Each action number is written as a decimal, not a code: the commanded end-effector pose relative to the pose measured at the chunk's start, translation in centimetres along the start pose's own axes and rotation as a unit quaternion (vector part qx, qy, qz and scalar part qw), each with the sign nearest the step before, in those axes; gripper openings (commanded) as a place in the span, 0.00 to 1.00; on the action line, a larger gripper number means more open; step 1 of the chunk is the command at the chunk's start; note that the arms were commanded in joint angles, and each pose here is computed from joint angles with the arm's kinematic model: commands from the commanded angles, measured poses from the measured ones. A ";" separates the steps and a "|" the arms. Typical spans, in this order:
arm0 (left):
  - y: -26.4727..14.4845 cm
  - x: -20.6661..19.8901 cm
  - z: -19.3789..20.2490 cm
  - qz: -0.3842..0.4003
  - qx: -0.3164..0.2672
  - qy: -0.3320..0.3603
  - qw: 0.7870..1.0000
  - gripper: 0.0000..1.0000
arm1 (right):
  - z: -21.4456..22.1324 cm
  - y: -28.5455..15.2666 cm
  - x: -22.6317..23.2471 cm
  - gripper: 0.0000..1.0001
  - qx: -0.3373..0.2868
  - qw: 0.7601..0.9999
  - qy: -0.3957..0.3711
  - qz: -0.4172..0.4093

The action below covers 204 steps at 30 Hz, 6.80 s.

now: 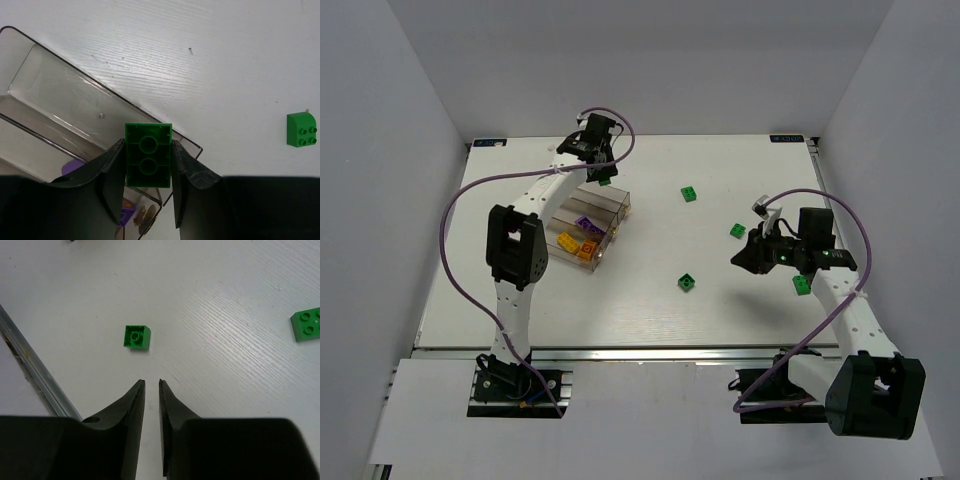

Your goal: Sort the legos into containers by color

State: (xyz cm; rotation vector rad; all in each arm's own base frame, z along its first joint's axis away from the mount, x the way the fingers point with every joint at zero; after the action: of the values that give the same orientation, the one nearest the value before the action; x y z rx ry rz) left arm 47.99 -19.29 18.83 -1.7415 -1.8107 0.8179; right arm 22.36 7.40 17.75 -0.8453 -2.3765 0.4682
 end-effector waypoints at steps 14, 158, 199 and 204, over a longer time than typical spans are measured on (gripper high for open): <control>0.5 2.3 1.2 -0.003 0.032 -0.026 0.999 0.64 | -1.5 0.6 -1.4 0.42 0.007 1.000 -0.023 0.014; -24.0 1.0 12.7 0.397 0.022 -0.069 0.915 0.32 | -14.9 9.7 5.7 0.03 -0.063 0.990 -0.102 -0.076; -13.5 -14.1 20.8 0.299 0.100 0.236 0.919 0.69 | 0.2 -2.8 -0.3 0.30 0.026 0.983 0.087 0.162; -13.4 -16.1 22.0 0.299 0.105 0.257 0.913 0.73 | -0.8 -3.4 -1.0 0.46 0.005 0.980 0.107 0.166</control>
State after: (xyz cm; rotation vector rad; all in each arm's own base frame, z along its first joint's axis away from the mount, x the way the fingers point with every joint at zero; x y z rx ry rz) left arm 24.20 -35.92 11.98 -2.0843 -0.8265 0.6909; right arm 20.83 4.63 17.70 -1.1934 -2.0230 0.5613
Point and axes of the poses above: each gripper's point midway between its finger pads, its own y axis out along the fingers, its own x axis along the line the jaws close on, z = x × y, the point moved 6 cm from there along -y, back along the fingers, and after that the axes turned 8 degrees about y, right-handed, at the moved point
